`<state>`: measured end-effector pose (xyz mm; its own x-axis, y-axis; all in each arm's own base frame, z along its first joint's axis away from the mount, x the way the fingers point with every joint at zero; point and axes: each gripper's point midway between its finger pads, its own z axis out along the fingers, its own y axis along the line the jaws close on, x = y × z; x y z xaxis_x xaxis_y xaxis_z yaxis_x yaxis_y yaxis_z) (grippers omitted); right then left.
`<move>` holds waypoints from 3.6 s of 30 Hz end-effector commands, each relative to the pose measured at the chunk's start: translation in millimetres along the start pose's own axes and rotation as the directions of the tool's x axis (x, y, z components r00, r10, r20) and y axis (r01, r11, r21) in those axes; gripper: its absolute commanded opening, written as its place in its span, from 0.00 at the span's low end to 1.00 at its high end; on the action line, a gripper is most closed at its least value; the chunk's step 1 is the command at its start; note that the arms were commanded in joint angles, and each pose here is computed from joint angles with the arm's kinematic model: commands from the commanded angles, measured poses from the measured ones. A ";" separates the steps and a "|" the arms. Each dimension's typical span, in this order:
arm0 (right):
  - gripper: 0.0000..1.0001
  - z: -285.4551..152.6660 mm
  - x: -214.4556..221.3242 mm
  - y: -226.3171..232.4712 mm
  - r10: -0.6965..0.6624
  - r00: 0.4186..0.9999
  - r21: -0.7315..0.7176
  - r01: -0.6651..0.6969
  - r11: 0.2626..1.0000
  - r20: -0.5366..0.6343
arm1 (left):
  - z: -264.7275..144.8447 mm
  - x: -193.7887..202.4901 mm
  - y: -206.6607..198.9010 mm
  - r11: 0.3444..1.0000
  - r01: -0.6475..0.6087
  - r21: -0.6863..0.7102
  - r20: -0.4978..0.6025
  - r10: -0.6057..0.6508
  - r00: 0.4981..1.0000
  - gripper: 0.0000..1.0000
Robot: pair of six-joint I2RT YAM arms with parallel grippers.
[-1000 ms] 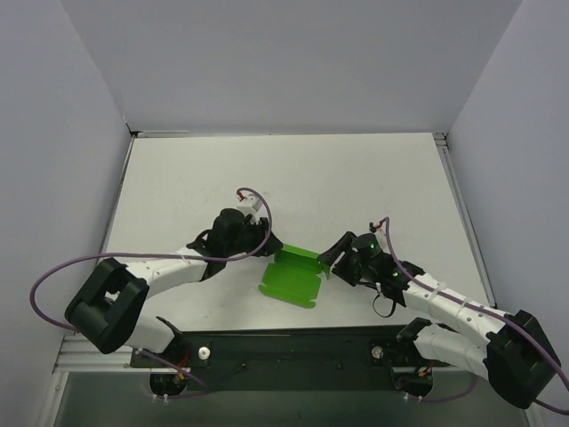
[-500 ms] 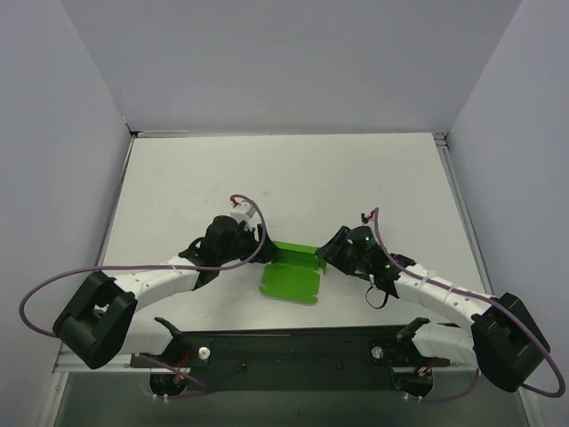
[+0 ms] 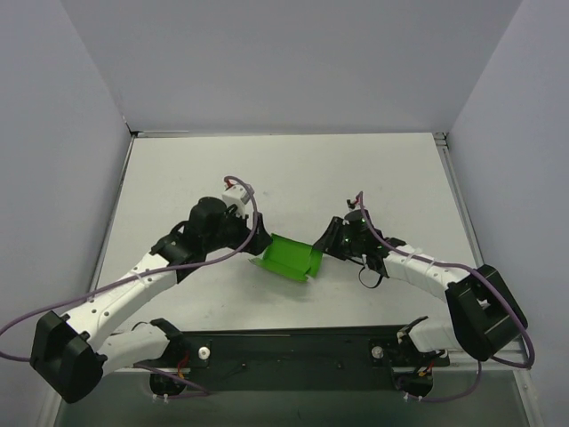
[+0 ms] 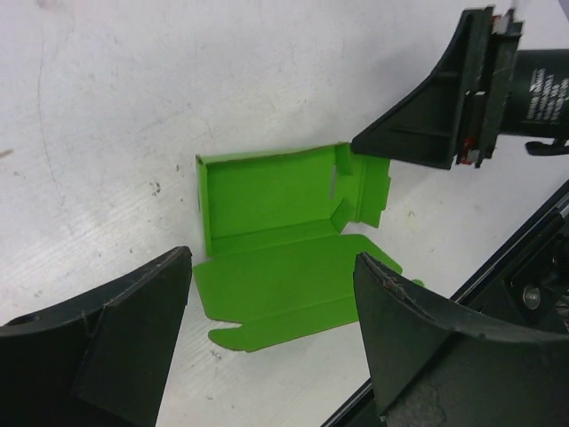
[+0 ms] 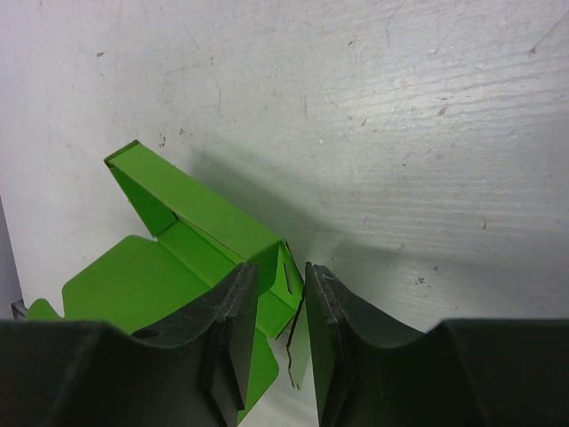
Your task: Fold the paper box
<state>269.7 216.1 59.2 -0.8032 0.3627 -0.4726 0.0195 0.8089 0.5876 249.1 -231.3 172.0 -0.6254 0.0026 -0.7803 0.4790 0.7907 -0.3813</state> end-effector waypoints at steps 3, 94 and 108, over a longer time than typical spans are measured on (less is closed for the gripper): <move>0.29 -4.2 -4.9 17.7 -0.103 0.995 -0.088 0.101 0.991 -0.012 | -11.9 -28.0 -8.4 0.975 -0.222 0.020 -0.098 0.222 0.970 0.83; 0.62 -20.4 10.2 -8.0 -0.443 0.890 -0.101 0.453 0.886 0.102 | 89.2 82.4 -29.6 0.688 -0.558 0.464 -0.282 0.712 0.643 0.30; 0.56 -13.0 30.4 5.4 -0.480 0.875 -0.199 0.483 0.853 0.068 | 89.3 83.1 -30.8 0.704 -0.537 0.465 -0.298 0.696 0.653 0.29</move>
<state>233.5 212.9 50.0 -0.7078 -0.0279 -0.7058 -0.4278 0.8120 0.3970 242.3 -305.0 73.5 -0.2525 0.7354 -0.6288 0.9567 0.2871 -0.0485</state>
